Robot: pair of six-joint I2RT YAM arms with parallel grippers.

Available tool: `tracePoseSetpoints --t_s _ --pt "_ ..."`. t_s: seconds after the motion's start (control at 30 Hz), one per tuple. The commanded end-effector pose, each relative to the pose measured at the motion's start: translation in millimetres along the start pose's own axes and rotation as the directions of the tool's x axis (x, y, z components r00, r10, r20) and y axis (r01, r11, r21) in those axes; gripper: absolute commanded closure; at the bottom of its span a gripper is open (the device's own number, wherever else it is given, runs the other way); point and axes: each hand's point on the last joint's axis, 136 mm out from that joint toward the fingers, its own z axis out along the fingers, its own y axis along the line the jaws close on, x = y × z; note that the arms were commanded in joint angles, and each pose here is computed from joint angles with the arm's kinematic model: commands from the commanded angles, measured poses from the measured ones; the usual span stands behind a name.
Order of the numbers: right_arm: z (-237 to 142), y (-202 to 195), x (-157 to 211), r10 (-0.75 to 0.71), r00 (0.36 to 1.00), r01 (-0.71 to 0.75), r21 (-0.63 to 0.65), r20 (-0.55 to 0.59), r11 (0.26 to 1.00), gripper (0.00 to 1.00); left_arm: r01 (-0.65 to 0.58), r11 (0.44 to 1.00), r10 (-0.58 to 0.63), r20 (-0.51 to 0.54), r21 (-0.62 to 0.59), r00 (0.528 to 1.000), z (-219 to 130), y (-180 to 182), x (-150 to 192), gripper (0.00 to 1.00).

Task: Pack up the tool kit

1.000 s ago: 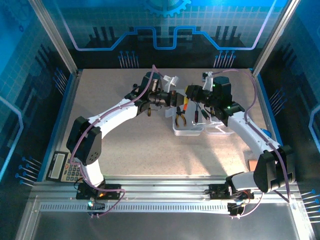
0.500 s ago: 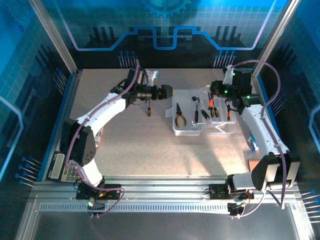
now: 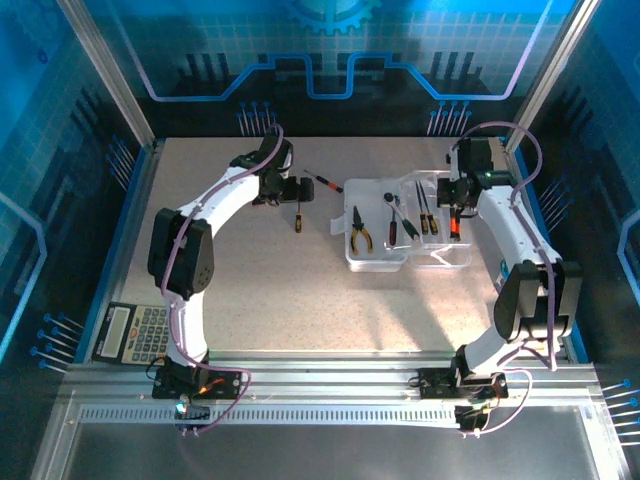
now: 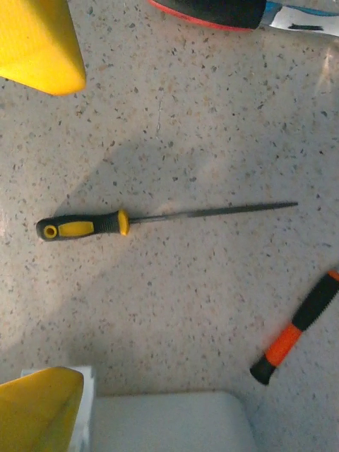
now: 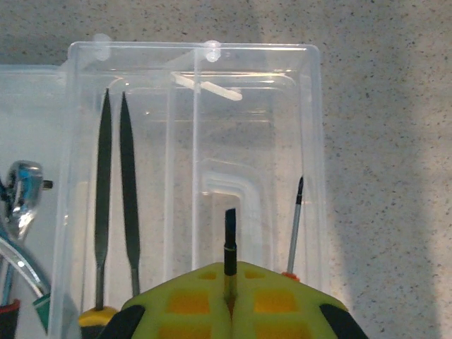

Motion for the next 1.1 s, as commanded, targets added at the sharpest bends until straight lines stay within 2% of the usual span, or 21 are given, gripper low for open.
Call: tracePoseSetpoints --t_s 0.0,0.17,0.3,0.4,0.47,0.53,0.67,0.83,0.93,1.07 --pt "1 -11 -6 -0.022 1.000 0.022 0.040 -0.007 0.999 1.00 -0.008 1.000 0.008 0.017 -0.020 1.000 -6 -3 -13 0.01" --pt "24 -2 2 0.007 0.999 -0.007 0.000 -0.050 1.000 1.00 -0.011 0.999 0.011 -0.009 -0.045 1.000 4 -3 -13 0.01" --pt "39 2 6 0.029 0.997 -0.031 -0.020 -0.071 0.999 1.00 -0.020 0.996 0.017 -0.036 -0.092 0.999 11 11 -8 0.01" --pt "44 5 7 0.042 0.996 -0.045 -0.031 -0.083 0.999 0.89 0.013 0.995 -0.018 -0.051 -0.097 0.999 12 26 -8 0.01" --pt "44 6 7 0.048 0.995 -0.051 -0.036 -0.092 0.998 0.76 0.033 0.993 -0.040 -0.060 -0.111 0.997 11 38 -9 0.01" --pt "35 7 2 0.051 0.995 -0.054 -0.038 -0.081 0.998 0.64 0.046 0.991 -0.055 -0.064 -0.125 0.996 9 52 -14 0.01" --pt "10 14 -12 0.037 0.999 -0.039 -0.043 -0.038 0.998 0.46 0.028 0.985 -0.039 -0.060 -0.171 0.997 12 77 -31 0.01" --pt "-17 33 -18 -0.001 1.000 0.000 -0.086 -0.006 0.996 0.21 -0.023 0.968 0.009 -0.061 -0.248 0.998 30 103 -53 0.01" --pt "-27 43 -13 -0.008 1.000 0.008 -0.111 0.004 0.994 0.13 -0.026 0.967 0.010 -0.062 -0.254 0.998 46 110 -64 0.02" --pt "-37 54 -8 -0.013 1.000 0.015 -0.141 0.016 0.990 0.10 -0.048 0.967 0.030 -0.073 -0.251 0.997 68 114 -70 0.16"
